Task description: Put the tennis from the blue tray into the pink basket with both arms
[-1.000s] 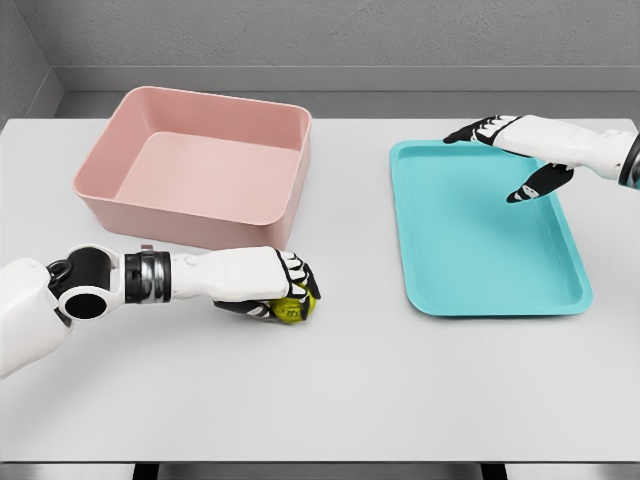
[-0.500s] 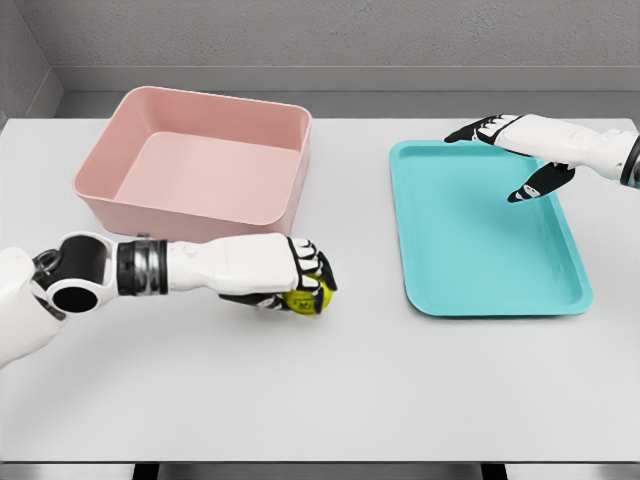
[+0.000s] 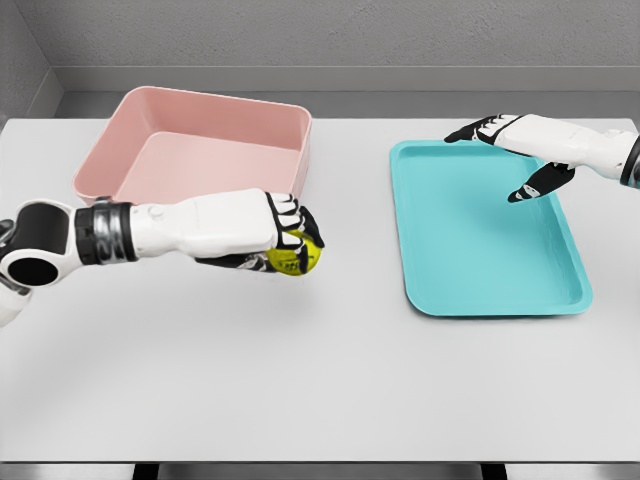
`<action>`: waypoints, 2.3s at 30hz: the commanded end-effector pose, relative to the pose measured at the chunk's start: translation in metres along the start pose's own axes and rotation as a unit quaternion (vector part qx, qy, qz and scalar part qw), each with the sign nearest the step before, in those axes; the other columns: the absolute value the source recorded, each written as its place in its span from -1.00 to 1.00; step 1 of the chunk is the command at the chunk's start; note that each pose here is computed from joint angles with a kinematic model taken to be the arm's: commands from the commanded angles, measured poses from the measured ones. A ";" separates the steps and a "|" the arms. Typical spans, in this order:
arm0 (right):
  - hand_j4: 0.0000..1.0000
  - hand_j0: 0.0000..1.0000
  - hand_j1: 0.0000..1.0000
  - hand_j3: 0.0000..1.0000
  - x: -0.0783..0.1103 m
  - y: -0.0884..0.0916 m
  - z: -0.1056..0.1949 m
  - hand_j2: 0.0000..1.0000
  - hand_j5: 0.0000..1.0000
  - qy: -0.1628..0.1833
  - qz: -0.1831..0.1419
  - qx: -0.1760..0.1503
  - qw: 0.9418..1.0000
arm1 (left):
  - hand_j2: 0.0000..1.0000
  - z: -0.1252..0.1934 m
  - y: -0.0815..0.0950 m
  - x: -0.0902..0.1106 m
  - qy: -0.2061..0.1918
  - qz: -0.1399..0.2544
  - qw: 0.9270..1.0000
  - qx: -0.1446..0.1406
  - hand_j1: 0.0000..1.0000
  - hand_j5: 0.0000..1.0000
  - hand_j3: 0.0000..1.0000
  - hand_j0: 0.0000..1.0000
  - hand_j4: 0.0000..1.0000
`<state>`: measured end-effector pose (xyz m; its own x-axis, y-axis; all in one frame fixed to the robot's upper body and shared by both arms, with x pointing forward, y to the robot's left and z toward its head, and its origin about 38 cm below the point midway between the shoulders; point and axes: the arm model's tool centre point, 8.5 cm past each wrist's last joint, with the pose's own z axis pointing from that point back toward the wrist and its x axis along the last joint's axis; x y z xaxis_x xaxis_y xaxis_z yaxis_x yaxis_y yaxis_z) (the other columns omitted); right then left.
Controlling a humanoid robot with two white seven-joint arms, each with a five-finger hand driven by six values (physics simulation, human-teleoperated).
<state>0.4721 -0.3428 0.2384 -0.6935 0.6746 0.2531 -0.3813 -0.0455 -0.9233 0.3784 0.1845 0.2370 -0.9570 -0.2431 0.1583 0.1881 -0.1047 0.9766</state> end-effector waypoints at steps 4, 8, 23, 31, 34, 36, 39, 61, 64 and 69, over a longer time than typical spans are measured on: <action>1.00 1.00 1.00 1.00 0.000 0.000 0.000 1.00 1.00 0.000 -0.003 -0.001 1.000 | -0.05 0.005 0.012 -0.003 0.004 0.001 1.000 0.018 -0.05 -0.05 -0.05 -0.05 -0.05; 1.00 1.00 1.00 1.00 0.000 0.000 0.000 1.00 1.00 0.000 -0.003 -0.002 1.000 | -0.05 0.005 0.017 -0.004 0.005 -0.003 1.000 0.020 -0.05 -0.05 -0.05 -0.05 -0.05; 1.00 1.00 1.00 1.00 0.000 0.000 0.000 1.00 1.00 0.000 -0.003 -0.002 1.000 | -0.06 0.043 0.040 -0.041 0.080 -0.012 0.996 0.049 -0.06 -0.06 -0.06 -0.06 -0.06; 1.00 1.00 1.00 1.00 0.000 0.000 0.000 1.00 1.00 -0.001 -0.003 -0.002 1.000 | -0.08 0.060 0.037 -0.069 0.125 0.006 0.991 0.056 -0.08 -0.08 -0.08 -0.08 -0.08; 1.00 1.00 1.00 1.00 0.000 0.000 0.000 1.00 1.00 -0.001 -0.003 -0.002 1.000 | -0.08 0.065 0.032 -0.081 0.144 0.018 0.988 0.057 -0.08 -0.08 -0.08 -0.08 -0.08; 1.00 1.00 1.00 1.00 0.000 0.000 0.000 1.00 1.00 0.000 -0.003 -0.001 1.000 | -0.08 0.063 0.025 -0.090 0.153 0.033 0.986 0.062 -0.08 -0.08 -0.08 -0.08 -0.08; 1.00 1.00 1.00 1.00 0.000 0.000 0.000 1.00 1.00 -0.001 -0.003 -0.002 1.000 | -0.08 0.057 0.022 -0.102 0.162 0.044 0.984 0.067 -0.08 -0.08 -0.08 -0.08 -0.08; 1.00 1.00 1.00 1.00 0.001 0.000 0.000 1.00 1.00 -0.001 -0.003 -0.002 1.000 | 1.00 0.065 0.031 -0.095 0.158 0.031 0.985 0.068 1.00 1.00 1.00 1.00 1.00; 1.00 1.00 1.00 1.00 0.001 0.000 0.000 1.00 1.00 -0.001 -0.003 -0.001 1.000 | 1.00 0.082 0.040 -0.066 0.135 0.017 0.989 0.059 1.00 1.00 1.00 1.00 1.00; 1.00 1.00 1.00 1.00 0.001 0.000 0.000 1.00 1.00 -0.002 -0.003 -0.003 1.000 | 1.00 0.115 0.045 -0.031 0.131 0.005 0.990 0.045 1.00 1.00 1.00 1.00 1.00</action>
<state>0.4714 -0.3414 0.2377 -0.6961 0.6713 0.2547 -0.3820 -0.0458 -0.9230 0.3997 0.2909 0.2607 -0.8492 -0.4905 0.1956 0.2274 -0.0053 0.9738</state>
